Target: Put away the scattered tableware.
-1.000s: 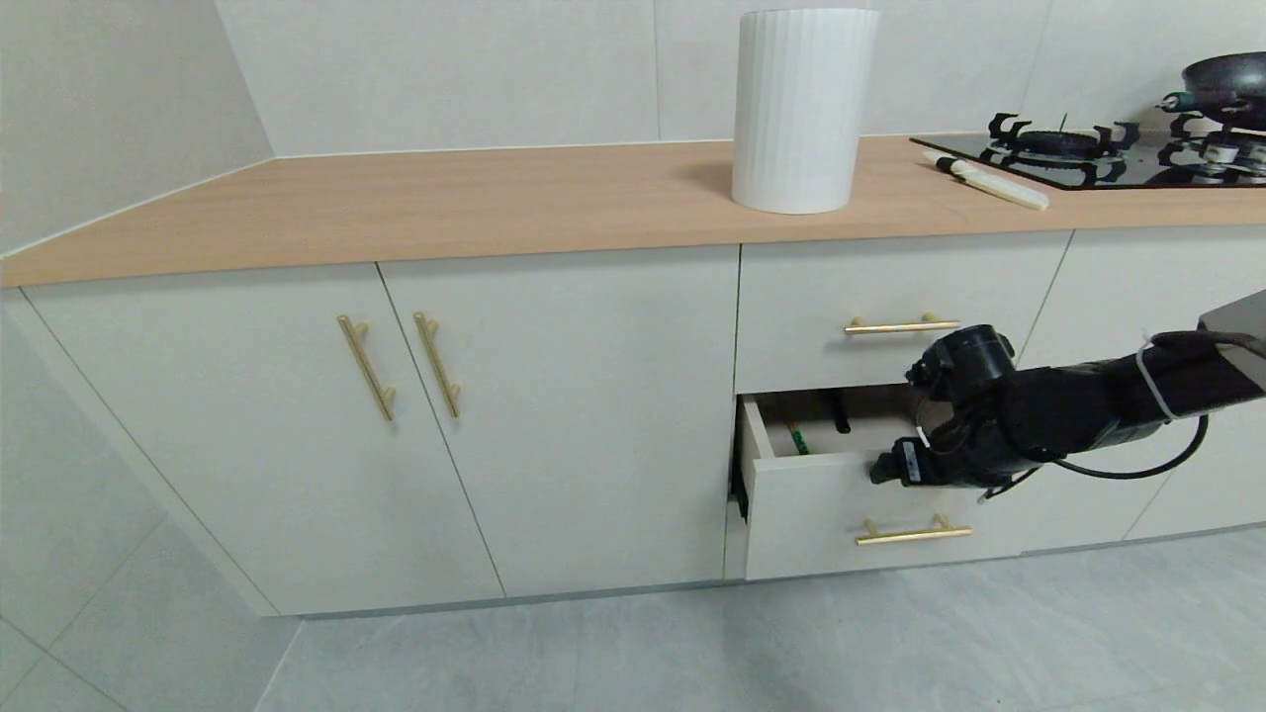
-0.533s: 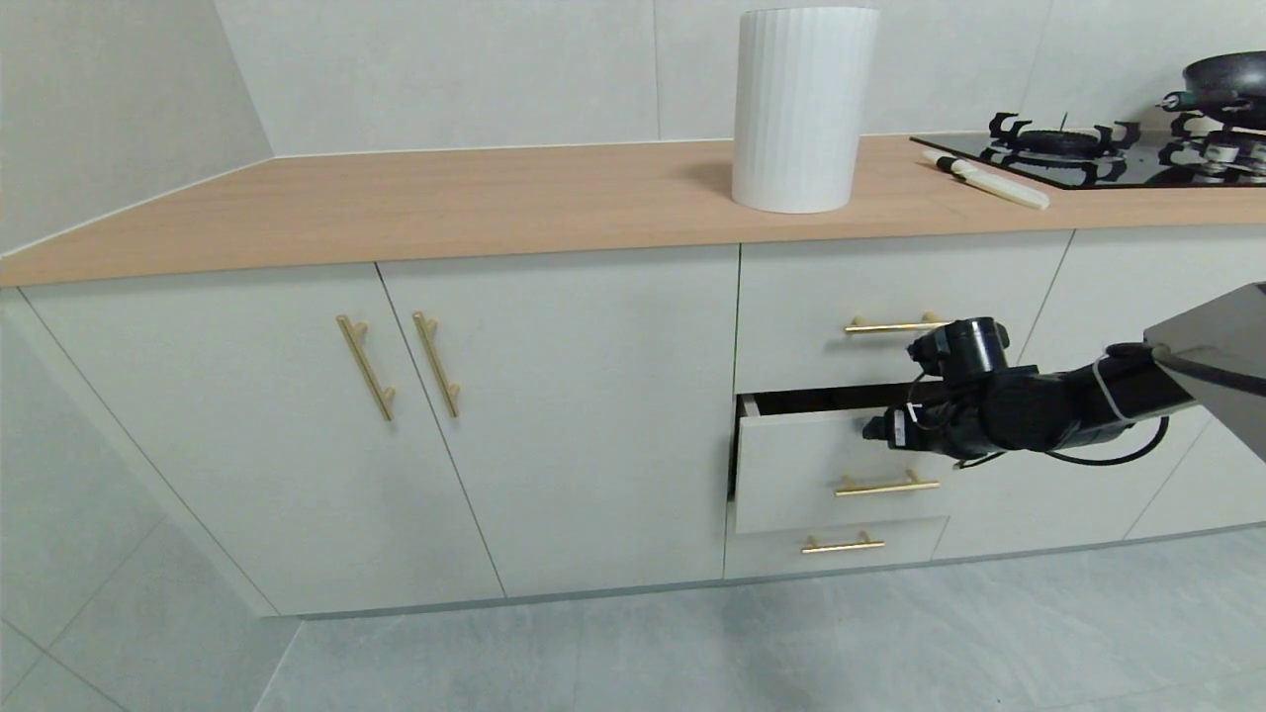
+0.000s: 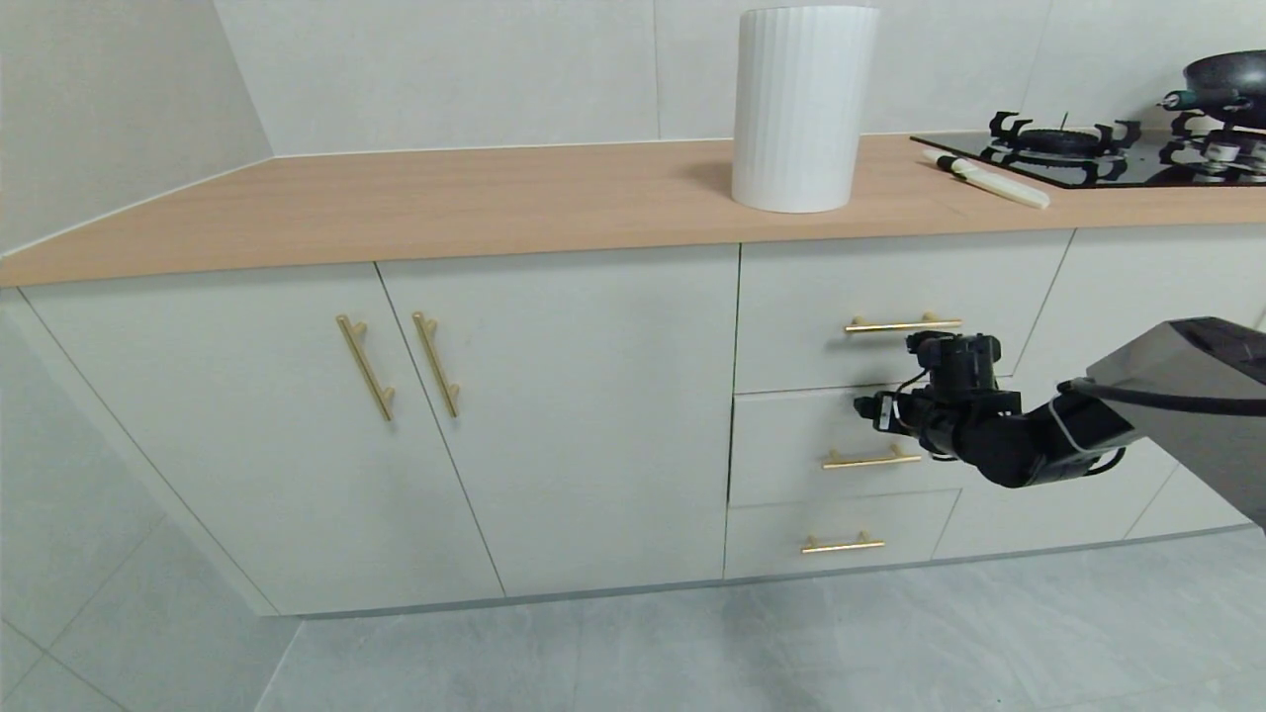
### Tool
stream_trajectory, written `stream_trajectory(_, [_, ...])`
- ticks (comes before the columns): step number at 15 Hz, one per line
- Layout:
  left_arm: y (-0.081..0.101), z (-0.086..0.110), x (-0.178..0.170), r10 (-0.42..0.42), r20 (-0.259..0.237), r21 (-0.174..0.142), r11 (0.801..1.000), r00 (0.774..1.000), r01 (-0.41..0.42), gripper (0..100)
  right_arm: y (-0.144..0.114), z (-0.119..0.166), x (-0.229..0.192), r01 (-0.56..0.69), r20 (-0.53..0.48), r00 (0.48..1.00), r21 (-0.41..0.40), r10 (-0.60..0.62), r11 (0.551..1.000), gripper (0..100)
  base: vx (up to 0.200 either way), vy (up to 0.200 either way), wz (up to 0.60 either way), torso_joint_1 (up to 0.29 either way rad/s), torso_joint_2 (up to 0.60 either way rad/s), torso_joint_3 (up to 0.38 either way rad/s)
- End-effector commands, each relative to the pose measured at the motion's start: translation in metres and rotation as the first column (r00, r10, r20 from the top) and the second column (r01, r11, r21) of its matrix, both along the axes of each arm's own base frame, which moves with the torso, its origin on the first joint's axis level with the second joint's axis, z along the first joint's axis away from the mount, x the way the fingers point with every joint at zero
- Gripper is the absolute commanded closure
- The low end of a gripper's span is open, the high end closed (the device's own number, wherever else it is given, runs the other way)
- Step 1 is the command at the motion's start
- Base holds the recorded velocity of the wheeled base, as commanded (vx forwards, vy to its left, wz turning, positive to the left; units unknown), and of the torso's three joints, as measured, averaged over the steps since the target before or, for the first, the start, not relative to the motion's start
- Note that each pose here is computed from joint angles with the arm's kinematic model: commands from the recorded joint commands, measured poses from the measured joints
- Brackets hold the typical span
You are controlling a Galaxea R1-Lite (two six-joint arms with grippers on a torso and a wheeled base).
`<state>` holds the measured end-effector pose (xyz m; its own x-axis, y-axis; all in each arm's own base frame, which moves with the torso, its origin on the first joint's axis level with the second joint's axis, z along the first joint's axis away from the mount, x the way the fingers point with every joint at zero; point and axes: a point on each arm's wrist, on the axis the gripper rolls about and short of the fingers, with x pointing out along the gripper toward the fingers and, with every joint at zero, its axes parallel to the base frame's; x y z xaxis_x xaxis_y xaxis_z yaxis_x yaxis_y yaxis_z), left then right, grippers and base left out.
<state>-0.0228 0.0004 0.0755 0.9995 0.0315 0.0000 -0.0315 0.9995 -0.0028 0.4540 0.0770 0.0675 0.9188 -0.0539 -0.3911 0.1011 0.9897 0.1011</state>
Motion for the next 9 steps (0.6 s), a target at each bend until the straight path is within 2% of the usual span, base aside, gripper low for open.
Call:
stream_trajectory(1, [0.0, 0.0, 0.0, 0.001, 0.0, 0.0, 1.0, 1.0, -0.001, 0, 0.001, -0.012, 0.002, 0.004, -0.009, 1.0, -0.004, -0.005, 1.0, 0, 0.0, 0.0, 0.0, 0.0, 0.0, 0.0])
stream_trajectory(9, [0.0, 0.0, 0.0, 0.001, 0.0, 0.0, 1.0, 1.0, -0.001, 0, 0.0, 0.008, -0.006, 0.003, 0.059, 0.998, 0.015, -0.004, 1.0, 0, 0.0, 0.0, 0.0, 0.0, 0.0, 0.0])
